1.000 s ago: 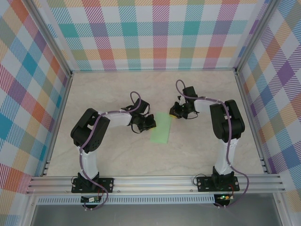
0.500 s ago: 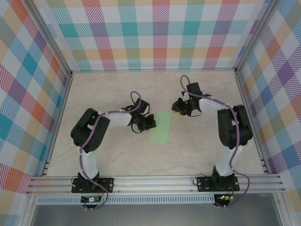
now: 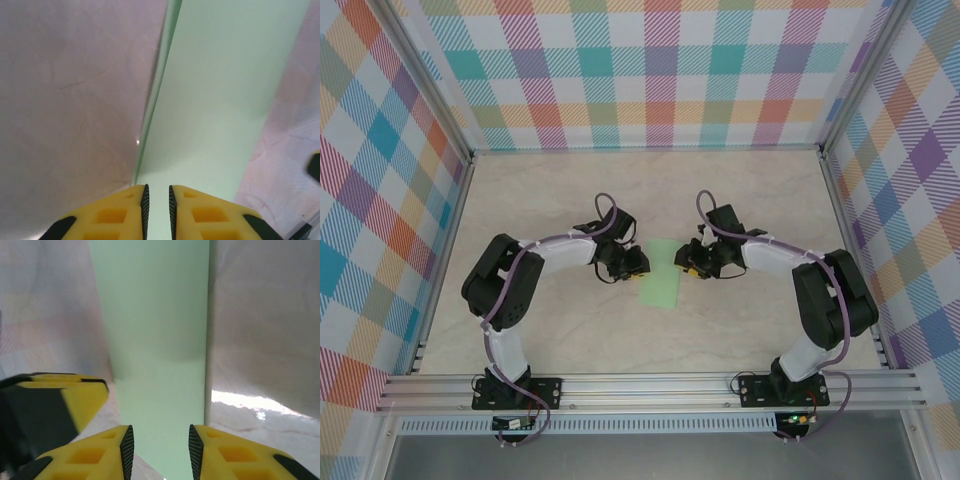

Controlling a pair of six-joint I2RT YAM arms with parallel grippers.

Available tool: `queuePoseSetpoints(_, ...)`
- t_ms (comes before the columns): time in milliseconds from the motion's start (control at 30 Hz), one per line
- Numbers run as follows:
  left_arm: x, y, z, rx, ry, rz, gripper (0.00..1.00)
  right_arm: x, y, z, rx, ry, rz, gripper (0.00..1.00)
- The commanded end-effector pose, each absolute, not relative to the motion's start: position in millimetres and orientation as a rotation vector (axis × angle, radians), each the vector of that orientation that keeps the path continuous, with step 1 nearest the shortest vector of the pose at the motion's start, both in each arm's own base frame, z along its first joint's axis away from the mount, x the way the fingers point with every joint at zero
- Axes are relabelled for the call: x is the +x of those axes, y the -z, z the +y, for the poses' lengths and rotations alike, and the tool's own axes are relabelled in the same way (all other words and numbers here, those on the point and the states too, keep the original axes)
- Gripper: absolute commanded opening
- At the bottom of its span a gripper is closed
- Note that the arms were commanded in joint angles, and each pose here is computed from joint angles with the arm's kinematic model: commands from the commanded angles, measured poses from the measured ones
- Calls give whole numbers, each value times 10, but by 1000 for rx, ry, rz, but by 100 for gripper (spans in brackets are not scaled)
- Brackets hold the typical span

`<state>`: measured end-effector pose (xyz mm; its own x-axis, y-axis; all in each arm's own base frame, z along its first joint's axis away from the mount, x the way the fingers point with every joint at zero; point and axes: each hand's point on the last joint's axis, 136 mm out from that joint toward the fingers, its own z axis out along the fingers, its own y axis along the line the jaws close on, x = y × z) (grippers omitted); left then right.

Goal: Fold a paper plane with a square sheet of paper (pick it up from the middle)
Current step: Fold the triangle a second time at the center of the table.

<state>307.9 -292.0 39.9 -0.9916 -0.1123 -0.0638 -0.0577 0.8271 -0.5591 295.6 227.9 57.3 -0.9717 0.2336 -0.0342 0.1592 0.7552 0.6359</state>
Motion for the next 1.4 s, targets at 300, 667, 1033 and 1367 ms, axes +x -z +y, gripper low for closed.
queuePoseSetpoints(300,3083,-529,-2777,-194,946,2902,33,2798,-422,2429,337,-971,2929,33)
queuePoseSetpoints(667,3045,-408,-2749,-219,945,2931,37,2729,-212,2348,368,-899,2979,32)
queuePoseSetpoints(1033,3037,-403,-2737,-221,938,2933,38,2787,-425,2347,330,-920,2904,32)
queuePoseSetpoints(1367,3027,-380,-2727,-227,930,2939,39,2801,-321,2466,343,-1002,2911,32)
